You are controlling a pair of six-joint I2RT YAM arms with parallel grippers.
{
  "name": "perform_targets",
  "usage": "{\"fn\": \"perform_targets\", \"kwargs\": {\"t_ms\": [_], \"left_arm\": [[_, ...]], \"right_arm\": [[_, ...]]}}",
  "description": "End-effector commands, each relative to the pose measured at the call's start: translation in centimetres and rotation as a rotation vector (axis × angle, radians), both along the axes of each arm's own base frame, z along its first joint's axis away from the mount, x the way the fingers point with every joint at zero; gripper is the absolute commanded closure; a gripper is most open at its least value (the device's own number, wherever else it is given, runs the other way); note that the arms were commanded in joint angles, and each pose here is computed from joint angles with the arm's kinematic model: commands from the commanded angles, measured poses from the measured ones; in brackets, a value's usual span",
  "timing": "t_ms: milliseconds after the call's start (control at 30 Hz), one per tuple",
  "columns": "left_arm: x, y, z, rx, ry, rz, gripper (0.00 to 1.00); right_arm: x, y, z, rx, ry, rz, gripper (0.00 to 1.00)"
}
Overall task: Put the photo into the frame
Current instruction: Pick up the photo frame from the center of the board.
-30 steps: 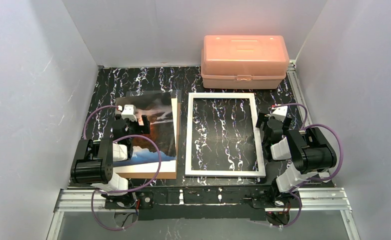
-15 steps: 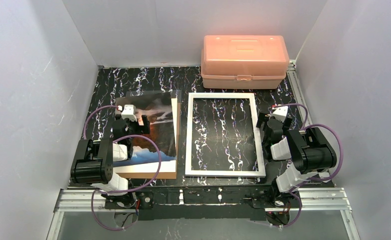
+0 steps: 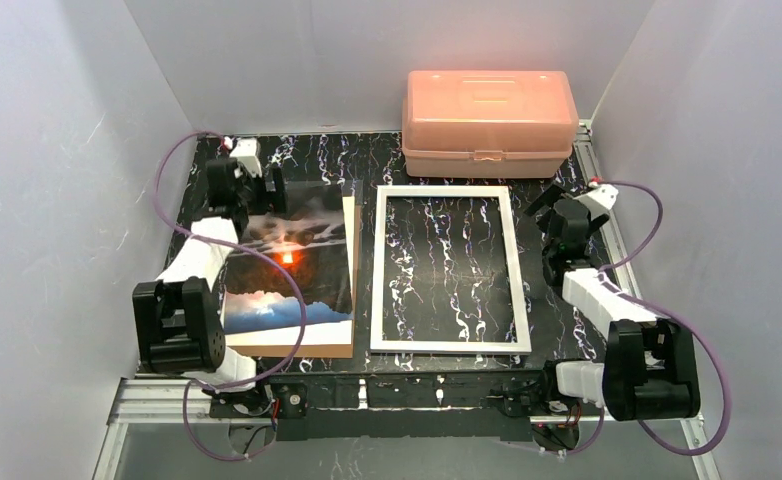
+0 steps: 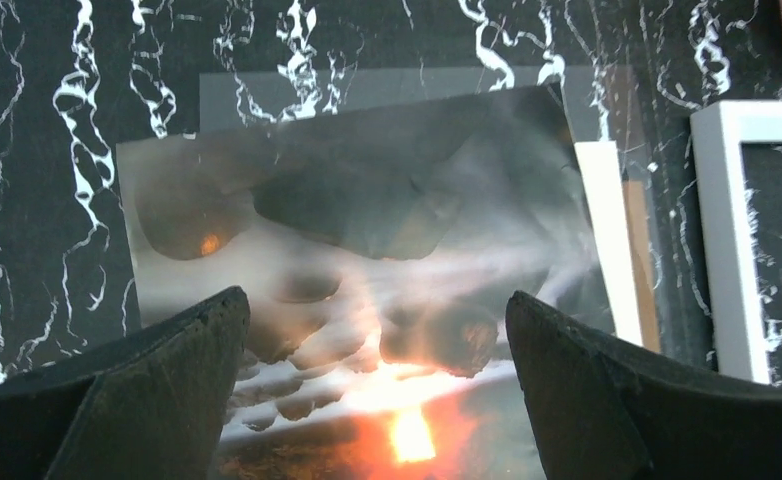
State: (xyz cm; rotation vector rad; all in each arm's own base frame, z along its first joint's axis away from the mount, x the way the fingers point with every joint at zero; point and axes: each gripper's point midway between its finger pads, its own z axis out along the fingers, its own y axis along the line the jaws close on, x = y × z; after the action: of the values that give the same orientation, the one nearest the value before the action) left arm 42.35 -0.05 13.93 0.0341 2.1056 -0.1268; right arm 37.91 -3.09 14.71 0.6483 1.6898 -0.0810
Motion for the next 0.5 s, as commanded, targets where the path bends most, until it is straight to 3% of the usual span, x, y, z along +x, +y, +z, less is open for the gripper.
{"fn": "perform_targets", "kwargs": {"t_ms": [0, 133, 300, 467], "left_arm": [[-3.7, -0.4, -0.8, -0.036, 0.340, -0.020, 0.02], [-4.4, -0.6, 1.0, -0.081, 0.487, -0.043, 0.02], [-4.7, -0.3, 2.5, -0.182, 0.544, -0.007, 0.02], [-5.1, 0.4, 3.9, -0.186, 0.524, 0.023, 0.02]], "right_arm": [[1.1, 7.6, 0.5, 0.227, 0.096, 0.322, 0.01], [0.3, 13.5, 1.8, -0.105, 0.312, 0.343, 0.01], [-1.8, 23.9, 1.9, -0.305, 0.487, 0.457, 0.01], [-4.6, 33.6, -0.1, -0.437, 0.532, 0.574, 0.01]]}}
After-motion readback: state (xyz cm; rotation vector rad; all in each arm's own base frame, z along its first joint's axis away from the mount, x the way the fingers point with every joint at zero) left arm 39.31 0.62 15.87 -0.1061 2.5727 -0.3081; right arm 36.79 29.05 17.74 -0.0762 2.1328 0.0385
